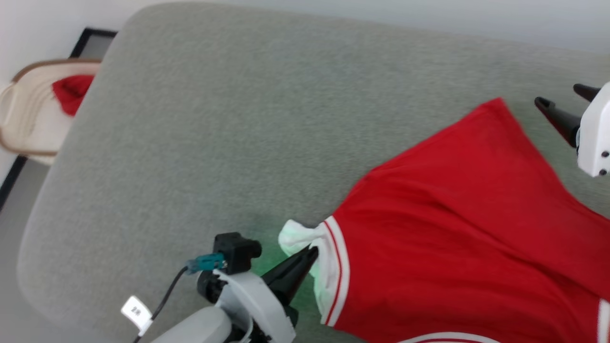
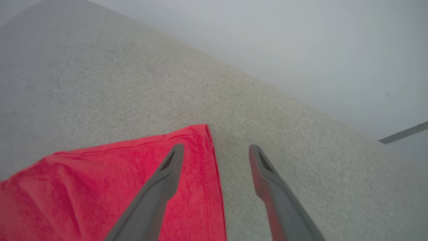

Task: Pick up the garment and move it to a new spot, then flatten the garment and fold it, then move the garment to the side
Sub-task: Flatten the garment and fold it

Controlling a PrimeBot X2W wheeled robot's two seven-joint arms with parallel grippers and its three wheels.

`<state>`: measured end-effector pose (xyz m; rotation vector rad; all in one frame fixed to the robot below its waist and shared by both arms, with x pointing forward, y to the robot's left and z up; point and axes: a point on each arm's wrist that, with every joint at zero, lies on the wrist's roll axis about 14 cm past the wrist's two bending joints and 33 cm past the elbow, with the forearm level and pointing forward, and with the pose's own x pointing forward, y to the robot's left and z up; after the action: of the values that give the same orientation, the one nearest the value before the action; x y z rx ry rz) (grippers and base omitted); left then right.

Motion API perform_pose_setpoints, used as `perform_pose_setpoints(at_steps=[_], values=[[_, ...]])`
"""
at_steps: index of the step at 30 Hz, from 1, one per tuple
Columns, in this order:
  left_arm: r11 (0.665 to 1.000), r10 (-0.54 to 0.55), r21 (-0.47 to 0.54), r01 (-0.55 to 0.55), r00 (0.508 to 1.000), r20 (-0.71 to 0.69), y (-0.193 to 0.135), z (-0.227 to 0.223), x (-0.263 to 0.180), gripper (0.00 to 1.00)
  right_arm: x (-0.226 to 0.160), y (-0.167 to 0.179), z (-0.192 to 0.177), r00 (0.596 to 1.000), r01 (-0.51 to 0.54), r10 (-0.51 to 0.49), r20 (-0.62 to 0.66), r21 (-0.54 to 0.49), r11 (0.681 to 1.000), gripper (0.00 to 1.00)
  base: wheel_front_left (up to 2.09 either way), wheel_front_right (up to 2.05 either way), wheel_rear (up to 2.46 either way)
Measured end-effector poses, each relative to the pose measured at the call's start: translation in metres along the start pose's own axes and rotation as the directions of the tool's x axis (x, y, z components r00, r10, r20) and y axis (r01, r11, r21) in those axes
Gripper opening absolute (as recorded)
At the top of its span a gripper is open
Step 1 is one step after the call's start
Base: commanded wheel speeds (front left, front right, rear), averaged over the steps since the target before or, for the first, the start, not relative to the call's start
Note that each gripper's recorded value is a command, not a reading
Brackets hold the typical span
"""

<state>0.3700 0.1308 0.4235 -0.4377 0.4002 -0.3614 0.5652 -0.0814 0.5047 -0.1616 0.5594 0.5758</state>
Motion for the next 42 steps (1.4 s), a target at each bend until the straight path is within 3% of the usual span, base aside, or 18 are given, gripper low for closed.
perform_pose_setpoints(at_steps=[11,13,21,22,23,30,42], values=[[0.999,0.048,-0.022,-0.048,0.999,0.002,0.011,-0.005,0.002,0.0,0.067,0.004,-0.038,0.97,-0.041,0.048,-0.24,0.036,0.999,1.0,0.0,0.0,0.0],[0.997,0.069,-0.027,-0.069,0.998,-0.004,0.016,-0.007,0.002,0.0,0.083,0.01,-0.056,0.947,-0.057,0.074,-0.314,0.062,0.996,1.0,0.0,0.0,0.0],[0.994,0.102,-0.048,-0.102,0.995,-0.018,0.025,-0.014,0.002,0.0,0.11,0.014,-0.072,0.905,-0.068,0.105,-0.413,0.103,0.992,1.0,0.0,0.0,0.0],[0.993,0.106,-0.052,-0.106,0.994,-0.021,0.026,-0.015,0.001,0.0,0.112,0.014,-0.073,0.899,-0.07,0.112,-0.424,0.114,0.991,0.63,0.0,0.0,0.0],[0.993,0.109,-0.053,-0.11,0.994,-0.022,0.027,-0.016,0.001,0.0,0.115,0.014,-0.074,0.893,-0.07,0.116,-0.436,0.12,0.99,0.0,0.0,0.0,0.0],[0.991,0.119,-0.063,-0.121,0.992,-0.03,0.031,-0.017,0.001,0.0,0.121,0.015,-0.076,0.874,-0.069,0.125,-0.47,0.135,0.988,0.0,0.0,0.0,0.0],[0.995,0.094,-0.036,-0.094,0.996,-0.01,0.03,-0.004,-0.003,0.0,0.104,0.017,-0.06,0.904,-0.059,0.106,-0.414,0.123,0.991,0.0,0.0,0.0,0.0]])
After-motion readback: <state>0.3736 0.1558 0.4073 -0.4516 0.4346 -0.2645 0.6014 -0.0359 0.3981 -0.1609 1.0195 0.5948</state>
